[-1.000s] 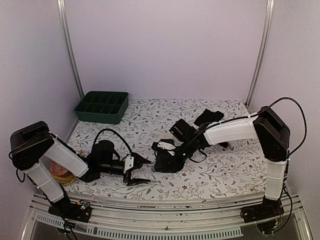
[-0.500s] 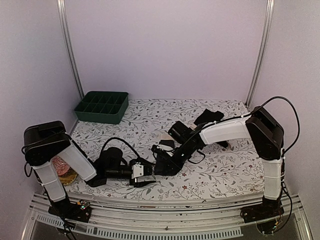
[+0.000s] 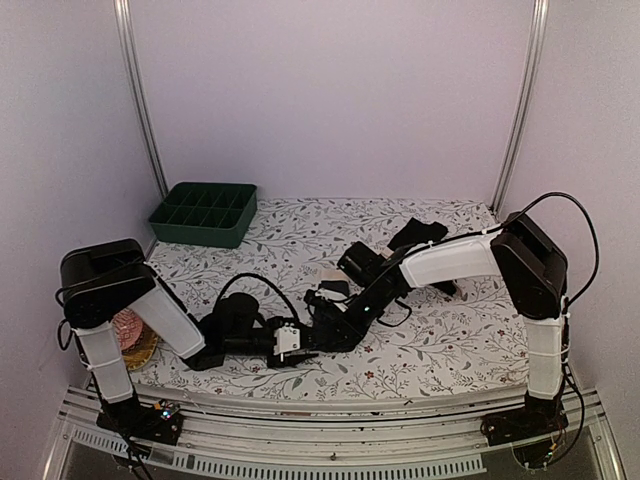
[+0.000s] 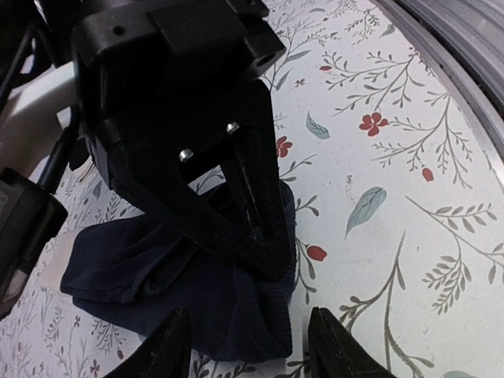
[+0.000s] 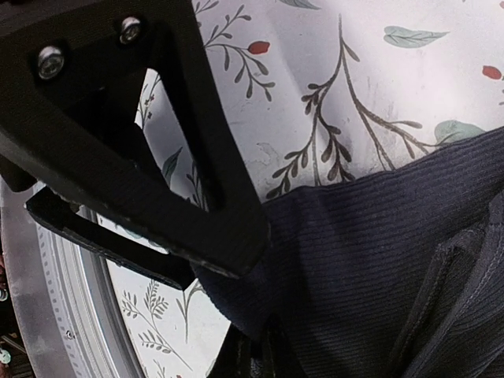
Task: Roll the underwear
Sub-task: Roll the underwear at the center of the board.
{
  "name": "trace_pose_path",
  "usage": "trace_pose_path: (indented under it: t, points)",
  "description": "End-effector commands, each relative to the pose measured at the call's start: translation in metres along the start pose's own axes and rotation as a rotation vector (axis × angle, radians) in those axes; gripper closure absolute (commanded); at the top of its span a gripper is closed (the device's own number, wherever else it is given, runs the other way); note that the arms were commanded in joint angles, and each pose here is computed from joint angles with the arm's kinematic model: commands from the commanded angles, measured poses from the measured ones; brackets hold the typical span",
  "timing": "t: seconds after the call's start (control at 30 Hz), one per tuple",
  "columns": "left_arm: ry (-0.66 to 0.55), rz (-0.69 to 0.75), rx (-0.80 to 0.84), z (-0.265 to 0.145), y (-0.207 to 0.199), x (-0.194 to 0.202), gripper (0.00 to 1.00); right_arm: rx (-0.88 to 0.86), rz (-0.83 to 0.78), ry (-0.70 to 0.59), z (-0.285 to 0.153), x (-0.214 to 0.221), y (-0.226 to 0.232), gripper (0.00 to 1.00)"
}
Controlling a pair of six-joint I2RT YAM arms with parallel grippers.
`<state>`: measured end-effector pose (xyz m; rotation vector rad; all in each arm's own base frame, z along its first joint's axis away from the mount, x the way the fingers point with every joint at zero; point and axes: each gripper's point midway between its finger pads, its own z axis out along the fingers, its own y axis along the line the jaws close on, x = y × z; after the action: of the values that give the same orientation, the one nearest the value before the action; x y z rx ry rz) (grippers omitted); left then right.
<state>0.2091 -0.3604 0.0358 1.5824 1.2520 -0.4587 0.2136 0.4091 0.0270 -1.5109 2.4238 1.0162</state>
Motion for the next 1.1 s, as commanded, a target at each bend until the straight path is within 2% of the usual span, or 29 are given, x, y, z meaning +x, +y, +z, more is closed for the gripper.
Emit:
trace_pose_path:
  t: [0.0,0.07,0.2,0.43,0.57,0.67,0.8,0.87,1.07]
  points:
    - [0.035,0.006,0.031,0.008,-0.010,0.006,0.51,-0.020,-0.012,-0.012,-0.006,-0.007,0.004,0.98]
    - [0.037,0.005,0.029,0.009,-0.009,0.007,0.58,-0.019,-0.011,-0.012,-0.006,-0.007,0.004,0.98]
    - [0.045,-0.001,0.023,0.011,-0.008,0.008,0.61,-0.018,-0.013,-0.012,-0.008,-0.006,0.005,0.97]
    - [0.052,-0.022,0.035,0.013,-0.009,0.008,0.73,-0.007,-0.015,-0.016,-0.011,-0.008,0.004,0.97]
    - [0.054,-0.032,0.041,0.014,-0.009,0.008,0.81,-0.005,-0.017,-0.019,-0.012,-0.009,0.005,0.97]
    - [0.054,-0.051,0.049,0.014,-0.010,0.007,0.93,0.009,-0.023,-0.024,-0.014,-0.011,0.004,0.96]
    - [0.043,-0.091,0.069,0.012,-0.009,0.004,1.00,0.064,-0.052,-0.061,-0.029,-0.017,0.005,0.79]
    - [0.032,-0.129,0.086,0.011,-0.008,0.001,1.00,0.103,-0.075,-0.094,-0.043,-0.021,0.007,0.68]
    - [0.037,-0.313,0.169,0.013,-0.001,0.005,1.00,0.247,-0.132,-0.189,-0.081,-0.017,0.009,0.48]
